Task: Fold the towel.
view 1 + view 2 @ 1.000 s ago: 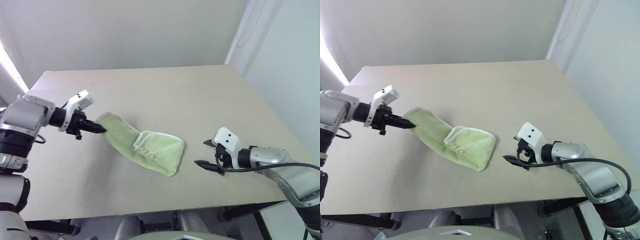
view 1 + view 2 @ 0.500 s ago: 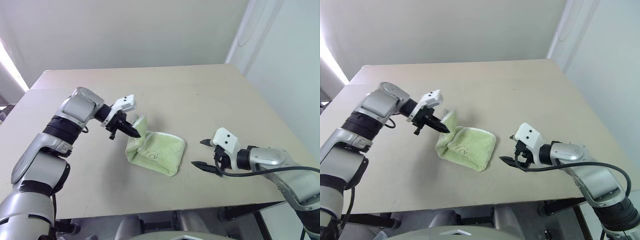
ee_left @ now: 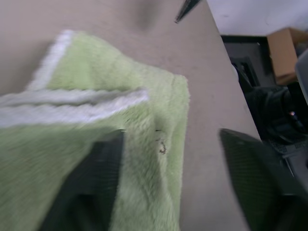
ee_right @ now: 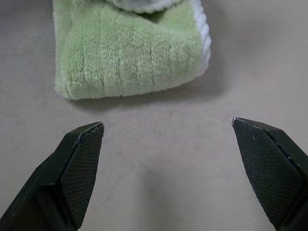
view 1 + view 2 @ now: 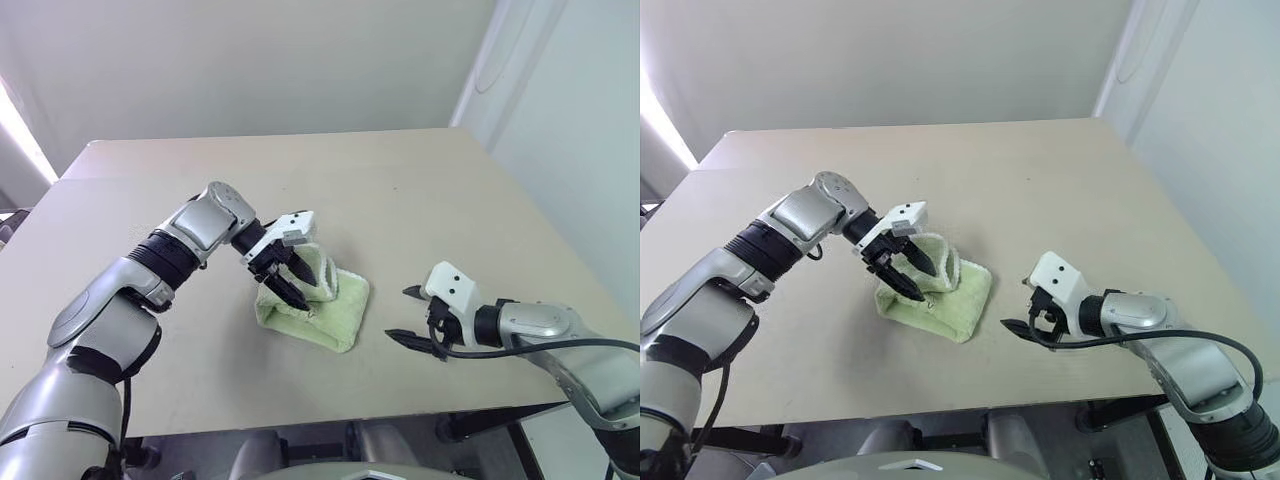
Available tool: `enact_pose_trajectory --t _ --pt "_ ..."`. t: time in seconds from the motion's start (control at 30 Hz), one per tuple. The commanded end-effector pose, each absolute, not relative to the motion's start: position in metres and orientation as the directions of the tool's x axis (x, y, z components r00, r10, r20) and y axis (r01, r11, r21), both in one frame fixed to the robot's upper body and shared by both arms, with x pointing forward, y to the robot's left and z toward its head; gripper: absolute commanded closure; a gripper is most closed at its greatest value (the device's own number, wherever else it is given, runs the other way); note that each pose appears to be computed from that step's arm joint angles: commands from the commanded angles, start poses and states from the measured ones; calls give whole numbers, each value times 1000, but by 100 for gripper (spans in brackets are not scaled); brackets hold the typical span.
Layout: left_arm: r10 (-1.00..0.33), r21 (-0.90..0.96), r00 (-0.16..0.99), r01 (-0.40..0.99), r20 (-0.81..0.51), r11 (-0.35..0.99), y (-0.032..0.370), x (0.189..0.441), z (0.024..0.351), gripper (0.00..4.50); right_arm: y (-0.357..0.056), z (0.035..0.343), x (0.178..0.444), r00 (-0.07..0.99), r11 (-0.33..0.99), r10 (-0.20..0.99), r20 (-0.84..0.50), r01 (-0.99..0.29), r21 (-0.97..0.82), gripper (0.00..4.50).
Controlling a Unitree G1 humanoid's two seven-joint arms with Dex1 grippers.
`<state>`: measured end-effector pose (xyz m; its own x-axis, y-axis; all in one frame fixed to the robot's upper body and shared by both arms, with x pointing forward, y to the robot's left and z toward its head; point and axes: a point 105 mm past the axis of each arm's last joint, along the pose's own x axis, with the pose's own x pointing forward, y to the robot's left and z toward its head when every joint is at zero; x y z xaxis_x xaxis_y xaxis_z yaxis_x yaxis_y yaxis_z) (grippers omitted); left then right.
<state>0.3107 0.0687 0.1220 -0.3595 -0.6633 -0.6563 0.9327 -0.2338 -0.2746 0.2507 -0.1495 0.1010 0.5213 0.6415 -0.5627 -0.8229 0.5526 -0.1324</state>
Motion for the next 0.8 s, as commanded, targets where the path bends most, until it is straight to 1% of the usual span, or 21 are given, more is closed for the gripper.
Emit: enact_pose_trajectory --t 0.03,0.13,0.23,0.3,0.4,0.5,0.8 --pt "-658 -255 -379 925 -651 -281 61 307 128 64 -150 111 251 553 557 632 -543 -811 -178 0" --pt "-704 -239 -342 940 -623 -245 61 316 141 64 -149 112 249 553 565 640 -533 -809 -161 0" --pt "-725 -174 -247 969 -644 -176 76 333 153 64 -148 113 249 556 568 640 -531 -807 -160 0" --pt "-722 -148 -207 978 -660 -145 83 339 154 64 -148 112 251 560 570 636 -531 -805 -165 0" --pt "-711 -107 -172 985 -682 -136 90 342 149 64 -147 112 253 561 567 637 -529 -806 -171 0" --pt "-710 -77 -150 988 -688 -133 91 343 142 64 -145 110 253 558 561 634 -535 -808 -177 0" --pt "-727 -114 -183 983 -662 -144 70 333 122 64 -145 110 256 565 571 628 -535 -801 -177 0"
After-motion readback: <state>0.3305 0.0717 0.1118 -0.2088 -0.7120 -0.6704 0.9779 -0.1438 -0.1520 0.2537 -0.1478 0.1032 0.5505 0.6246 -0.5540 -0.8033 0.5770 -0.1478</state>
